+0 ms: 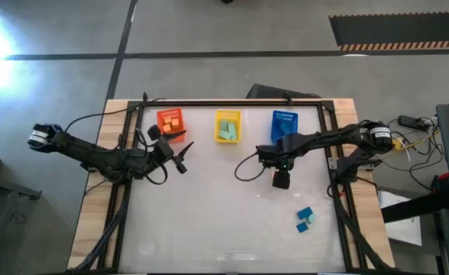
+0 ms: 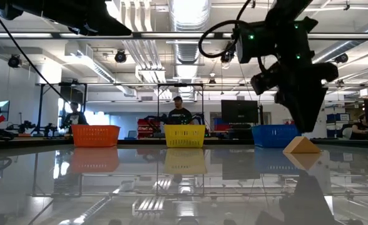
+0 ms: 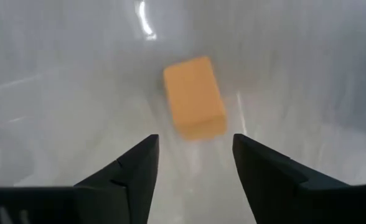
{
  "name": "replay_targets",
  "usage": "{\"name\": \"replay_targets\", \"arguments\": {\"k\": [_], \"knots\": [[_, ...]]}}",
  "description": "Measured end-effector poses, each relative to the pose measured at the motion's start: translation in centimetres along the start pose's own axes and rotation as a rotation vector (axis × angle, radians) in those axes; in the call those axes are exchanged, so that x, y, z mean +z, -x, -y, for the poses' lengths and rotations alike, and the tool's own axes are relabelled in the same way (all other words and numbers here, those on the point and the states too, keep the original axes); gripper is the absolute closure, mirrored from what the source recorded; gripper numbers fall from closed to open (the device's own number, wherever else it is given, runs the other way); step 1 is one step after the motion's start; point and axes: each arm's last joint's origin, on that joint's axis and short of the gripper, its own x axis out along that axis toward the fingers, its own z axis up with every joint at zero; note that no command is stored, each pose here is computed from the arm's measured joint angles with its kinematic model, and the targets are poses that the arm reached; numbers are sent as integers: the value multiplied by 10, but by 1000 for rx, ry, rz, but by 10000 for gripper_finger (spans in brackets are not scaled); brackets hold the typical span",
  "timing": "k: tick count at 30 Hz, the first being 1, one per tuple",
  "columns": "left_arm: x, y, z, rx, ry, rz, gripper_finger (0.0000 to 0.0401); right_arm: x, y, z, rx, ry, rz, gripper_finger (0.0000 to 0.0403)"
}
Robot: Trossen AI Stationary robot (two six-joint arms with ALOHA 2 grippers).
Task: Sort & place blocks by color
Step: Put the yellow block into the orange bin
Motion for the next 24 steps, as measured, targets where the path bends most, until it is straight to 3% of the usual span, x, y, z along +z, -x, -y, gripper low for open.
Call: {"name": "replay_targets", "arguments": {"k": [4, 16, 24], "knots": [[0, 0, 0, 0, -1, 0, 205, -4, -8, 1, -56, 13, -3, 211], [0, 0, 0, 0, -2, 0, 205, 1, -21, -1, -38, 46, 114, 213], [0, 0, 0, 0, -2, 0, 205, 3, -21, -2, -21, 48, 130, 272]]}}
